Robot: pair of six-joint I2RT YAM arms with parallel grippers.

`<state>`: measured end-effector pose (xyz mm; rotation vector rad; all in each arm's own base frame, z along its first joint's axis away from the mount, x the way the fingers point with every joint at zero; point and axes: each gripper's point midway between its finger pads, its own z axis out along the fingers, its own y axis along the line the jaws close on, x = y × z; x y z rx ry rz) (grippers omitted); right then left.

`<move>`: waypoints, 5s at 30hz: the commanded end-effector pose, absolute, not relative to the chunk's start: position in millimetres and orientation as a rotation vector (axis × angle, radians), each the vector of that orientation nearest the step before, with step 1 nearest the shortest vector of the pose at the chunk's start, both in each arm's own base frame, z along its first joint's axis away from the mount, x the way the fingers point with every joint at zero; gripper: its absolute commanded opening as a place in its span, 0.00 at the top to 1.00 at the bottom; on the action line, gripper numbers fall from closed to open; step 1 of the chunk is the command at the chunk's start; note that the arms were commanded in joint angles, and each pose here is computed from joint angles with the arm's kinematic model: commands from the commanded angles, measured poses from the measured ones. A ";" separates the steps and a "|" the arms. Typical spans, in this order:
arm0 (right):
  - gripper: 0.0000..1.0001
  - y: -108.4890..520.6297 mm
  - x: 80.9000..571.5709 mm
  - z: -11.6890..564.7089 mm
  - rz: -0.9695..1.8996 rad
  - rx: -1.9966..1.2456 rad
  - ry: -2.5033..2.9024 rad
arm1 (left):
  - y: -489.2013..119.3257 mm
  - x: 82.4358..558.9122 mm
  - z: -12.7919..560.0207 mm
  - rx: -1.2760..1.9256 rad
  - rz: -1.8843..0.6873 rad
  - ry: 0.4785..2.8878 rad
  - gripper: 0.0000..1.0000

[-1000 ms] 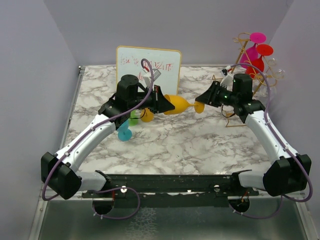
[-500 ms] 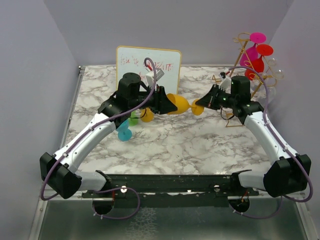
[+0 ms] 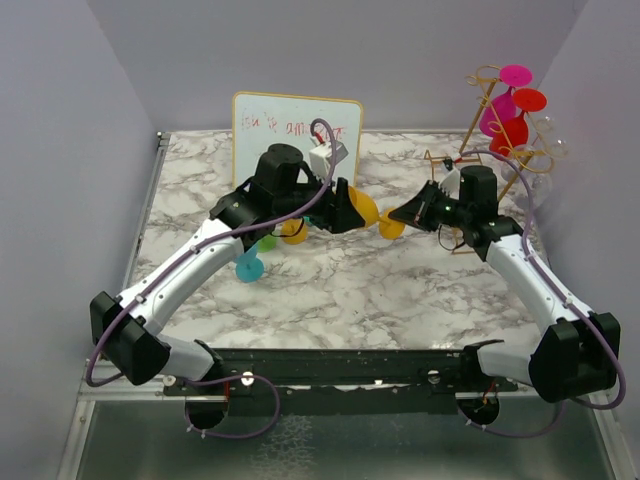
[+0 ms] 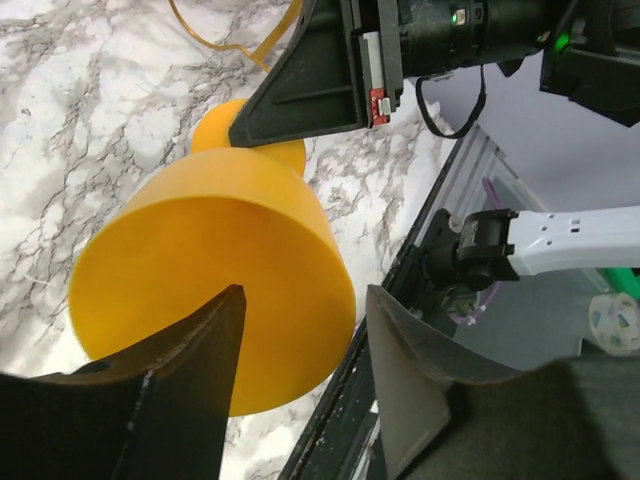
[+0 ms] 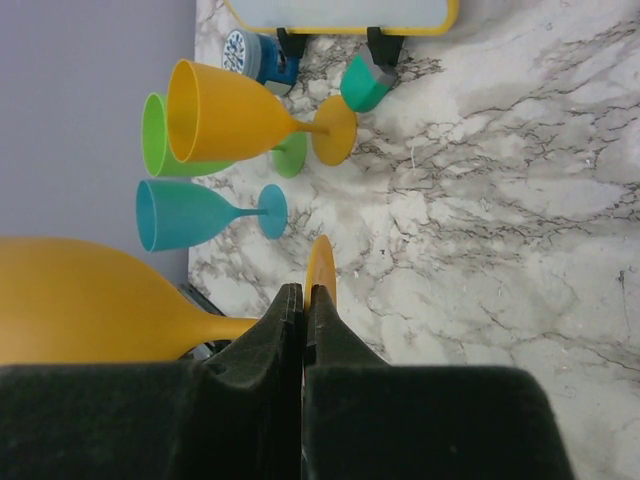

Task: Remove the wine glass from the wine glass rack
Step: Place the wine glass at the center of the board.

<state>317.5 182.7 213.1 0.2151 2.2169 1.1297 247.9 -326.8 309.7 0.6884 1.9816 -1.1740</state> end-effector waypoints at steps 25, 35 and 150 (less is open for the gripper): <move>0.99 193.1 312.2 201.2 1.150 0.142 2.261 | -336.5 248.4 309.1 0.822 -0.989 1.986 0.81; 0.98 195.9 309.9 201.1 1.149 0.115 2.268 | -338.7 246.0 308.9 0.824 -1.006 1.991 0.97; 0.30 145.9 300.2 226.8 0.779 0.205 2.223 | -297.5 331.9 170.6 1.044 -0.155 2.490 0.89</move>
